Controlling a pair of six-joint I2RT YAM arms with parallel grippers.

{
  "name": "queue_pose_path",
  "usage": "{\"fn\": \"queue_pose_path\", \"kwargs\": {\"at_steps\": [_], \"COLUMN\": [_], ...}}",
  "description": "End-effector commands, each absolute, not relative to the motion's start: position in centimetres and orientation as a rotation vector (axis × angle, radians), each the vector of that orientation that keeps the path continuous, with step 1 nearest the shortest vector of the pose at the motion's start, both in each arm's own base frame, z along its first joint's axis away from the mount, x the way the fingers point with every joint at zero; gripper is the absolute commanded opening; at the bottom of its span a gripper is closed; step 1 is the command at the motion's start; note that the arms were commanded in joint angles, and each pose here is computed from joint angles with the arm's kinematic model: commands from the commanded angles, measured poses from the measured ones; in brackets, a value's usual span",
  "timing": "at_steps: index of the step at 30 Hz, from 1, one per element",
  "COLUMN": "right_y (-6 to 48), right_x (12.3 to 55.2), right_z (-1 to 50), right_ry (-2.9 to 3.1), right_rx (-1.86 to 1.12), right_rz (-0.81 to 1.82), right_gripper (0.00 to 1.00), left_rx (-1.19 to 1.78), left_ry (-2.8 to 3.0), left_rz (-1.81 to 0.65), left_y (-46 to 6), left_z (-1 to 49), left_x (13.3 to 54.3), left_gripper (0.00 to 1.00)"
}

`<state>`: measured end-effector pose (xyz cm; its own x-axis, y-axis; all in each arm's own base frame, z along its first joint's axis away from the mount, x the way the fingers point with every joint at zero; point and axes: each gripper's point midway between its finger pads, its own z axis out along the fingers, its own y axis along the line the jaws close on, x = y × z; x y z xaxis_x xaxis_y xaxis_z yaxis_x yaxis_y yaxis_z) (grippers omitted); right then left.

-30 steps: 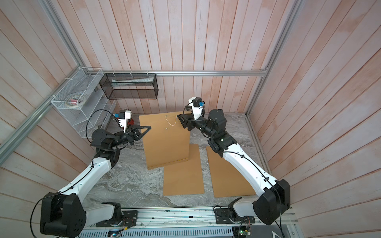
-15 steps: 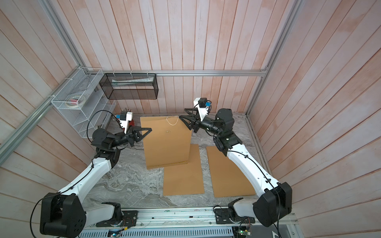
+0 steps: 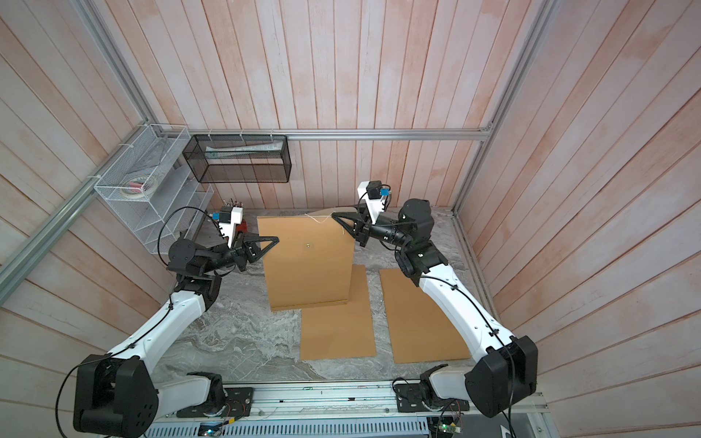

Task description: Open the file bag

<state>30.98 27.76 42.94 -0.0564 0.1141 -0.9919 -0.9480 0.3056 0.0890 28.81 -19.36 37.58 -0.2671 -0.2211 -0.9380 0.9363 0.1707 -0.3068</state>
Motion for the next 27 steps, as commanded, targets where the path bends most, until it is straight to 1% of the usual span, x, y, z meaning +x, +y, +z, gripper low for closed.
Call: {"fn": "queue_pose_path", "kwargs": {"at_steps": [1, 8, 9, 10, 11, 12, 13, 15, 16, 19, 27], "right_y": [27.4, 27.1, 27.1, 27.1, 27.1, 27.1, 27.1, 27.1, 27.1, 27.2, 27.5], "right_x": [29.6, 29.2, 29.2, 29.1, 29.1, 29.1, 29.1, 29.1, 29.1, 29.2, 29.4], "right_z": [44.4, 44.6, 44.6, 44.6, 44.6, 44.5, 44.5, 44.4, 44.3, 44.0, 43.5], "right_ry": [1.268, 1.255, 1.253, 1.253, 1.253, 1.254, 1.255, 1.258, 1.259, 1.271, 1.29], "right_rx": [-0.893, -0.898, -0.899, -0.901, -0.901, -0.902, -0.903, -0.903, -0.904, -0.905, -0.913], "right_rz": [1.094, 1.104, 1.105, 1.106, 1.107, 1.109, 1.112, 1.113, 1.114, 1.117, 1.141], "right_gripper": [0.14, 0.02, 0.0, 0.0, 0.0, 0.0, 0.0, 0.0, 0.0, 0.0, 0.0], "left_rx": [0.781, 0.771, 0.768, 0.767, 0.764, 0.762, 0.757, 0.743, 0.736, 0.728, 0.733], "left_ry": [1.334, 1.333, 1.333, 1.331, 1.33, 1.328, 1.326, 1.314, 1.306, 1.271, 1.235], "left_rz": [-1.345, -1.349, -1.35, -1.351, -1.35, -1.349, -1.347, -1.342, -1.342, -1.352, -1.406], "left_y": [-19.5, -19.4, -19.4, -19.4, -19.3, -19.2, -19.2, -18.9, -18.7, -18.4, -18.4], "left_z": [37.5, 37.2, 37.2, 37.2, 37.3, 37.3, 37.4, 37.9, 38.1, 39.3, 41.2], "left_x": [28.5, 28.8, 28.9, 28.8, 28.9, 28.9, 28.9, 29.1, 29.1, 29.2, 30.8], "left_gripper": [0.0, 0.0, 0.02, 0.08, 0.18, 0.24, 0.28, 0.38, 0.4, 0.43, 0.43]}}
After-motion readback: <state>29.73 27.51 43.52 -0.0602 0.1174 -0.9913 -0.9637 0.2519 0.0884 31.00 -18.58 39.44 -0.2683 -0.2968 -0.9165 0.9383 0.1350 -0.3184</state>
